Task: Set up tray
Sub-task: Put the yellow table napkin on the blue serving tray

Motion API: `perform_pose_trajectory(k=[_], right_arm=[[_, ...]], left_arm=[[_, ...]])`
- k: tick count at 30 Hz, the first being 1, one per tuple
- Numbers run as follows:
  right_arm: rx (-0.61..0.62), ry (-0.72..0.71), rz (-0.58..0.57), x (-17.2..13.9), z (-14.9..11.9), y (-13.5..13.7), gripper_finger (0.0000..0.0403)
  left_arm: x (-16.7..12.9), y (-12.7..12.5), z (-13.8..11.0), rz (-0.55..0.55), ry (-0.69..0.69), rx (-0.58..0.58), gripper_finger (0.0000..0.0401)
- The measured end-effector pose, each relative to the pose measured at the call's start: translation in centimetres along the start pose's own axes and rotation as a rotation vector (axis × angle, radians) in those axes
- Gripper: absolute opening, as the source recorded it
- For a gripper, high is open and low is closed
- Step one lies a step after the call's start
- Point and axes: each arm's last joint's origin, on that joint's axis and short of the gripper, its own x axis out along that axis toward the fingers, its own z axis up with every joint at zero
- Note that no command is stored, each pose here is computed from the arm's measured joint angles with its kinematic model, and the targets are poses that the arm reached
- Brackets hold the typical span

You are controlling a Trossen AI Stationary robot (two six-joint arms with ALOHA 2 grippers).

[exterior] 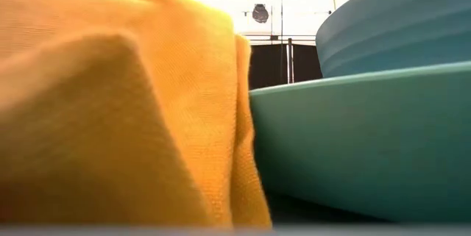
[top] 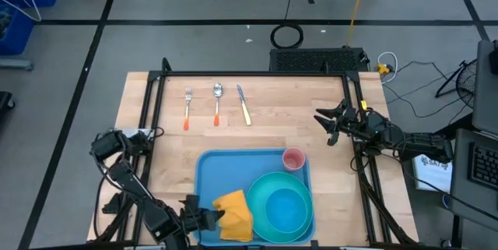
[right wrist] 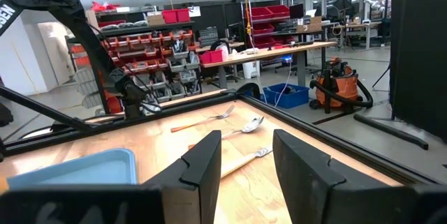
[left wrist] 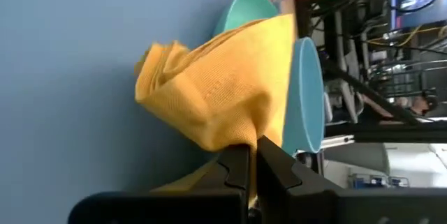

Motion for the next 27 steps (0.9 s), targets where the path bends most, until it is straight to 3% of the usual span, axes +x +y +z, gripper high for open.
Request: perform_pose_trajectory(k=[6, 18, 27], right_arm=[[0.000, 0.000, 0.000, 0.0, 0.0, 0.0, 0.0123], [0.000, 0.000, 0.000, 0.0, 0.0, 0.0, 0.0123], [0.000, 0.000, 0.000, 0.0, 0.0, 0.0, 0.0123]], left_arm=[[0.8, 0.3, 1.0, 0.178, 0.048, 0.037, 0.0005], [1.7, 1.8, 4.1, 0.485, -0.038, 0.249, 0.0005], [2.1, 2.0, 5.8, 0.607, -0.065, 0.440, 0.0025]])
